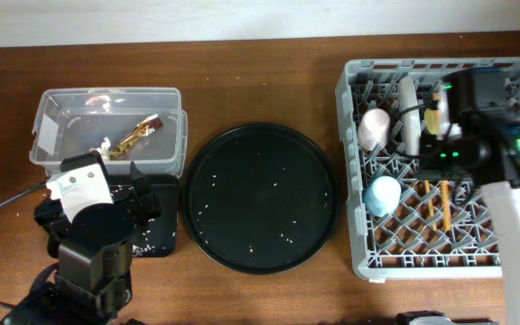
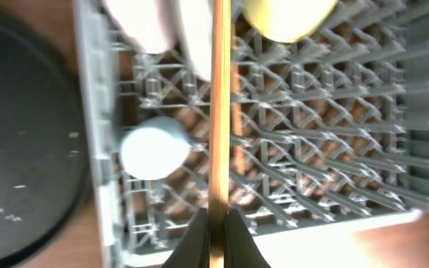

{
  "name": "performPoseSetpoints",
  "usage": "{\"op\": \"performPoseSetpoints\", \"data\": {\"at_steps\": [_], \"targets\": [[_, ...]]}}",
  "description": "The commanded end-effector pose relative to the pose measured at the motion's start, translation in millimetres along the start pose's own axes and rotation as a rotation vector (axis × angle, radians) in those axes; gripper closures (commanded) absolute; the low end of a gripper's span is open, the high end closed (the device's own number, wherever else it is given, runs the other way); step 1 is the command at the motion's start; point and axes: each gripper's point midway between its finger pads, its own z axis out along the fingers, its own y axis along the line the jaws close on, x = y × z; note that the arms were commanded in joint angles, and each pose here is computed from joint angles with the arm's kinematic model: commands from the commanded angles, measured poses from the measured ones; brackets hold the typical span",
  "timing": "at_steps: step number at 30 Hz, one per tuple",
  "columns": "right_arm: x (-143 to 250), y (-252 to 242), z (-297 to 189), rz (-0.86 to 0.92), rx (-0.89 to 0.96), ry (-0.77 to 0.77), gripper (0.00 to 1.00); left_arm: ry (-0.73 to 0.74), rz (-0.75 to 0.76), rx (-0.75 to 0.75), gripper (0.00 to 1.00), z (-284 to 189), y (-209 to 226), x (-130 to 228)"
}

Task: Sort waste into correct bins and load items into the dishwasher rack
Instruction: 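Carry the chopstick right into the rack beside the first one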

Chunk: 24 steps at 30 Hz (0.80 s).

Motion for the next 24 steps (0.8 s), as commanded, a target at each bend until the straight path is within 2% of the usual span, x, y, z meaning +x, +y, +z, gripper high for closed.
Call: {"op": "performPoseSetpoints", "data": {"at_steps": [1, 7, 12, 17, 24], "targets": [[-2.8, -27.6, 8.3, 0.006, 0.04, 0.021, 0.96, -0.016, -0.022, -0.02, 0.01, -1.6, 4.5, -4.9], [-11.7, -52.1, 52.2, 0.029, 0.065, 0.104, 0.96, -0.016, -0.022, -0.02, 0.01, -1.6, 4.5, -4.9], [-22.8, -36.5, 101.7, -0.056, -0.059, 0.174, 0.96, -0.016, -0.022, -0.02, 0.01, -1.6, 4.5, -4.9], [-21.6, -28.1, 146.4, -0.084, -0.106, 0.262, 0.96, -0.016, -0.022, -0.02, 0.01, -1.6, 4.5, -4.9], [-20.2, -29.3, 161.8, -0.101, -0.137, 0.281, 0.96, -0.016, -0.022, -0.02, 0.01, -1.6, 4.5, -4.9]]}}
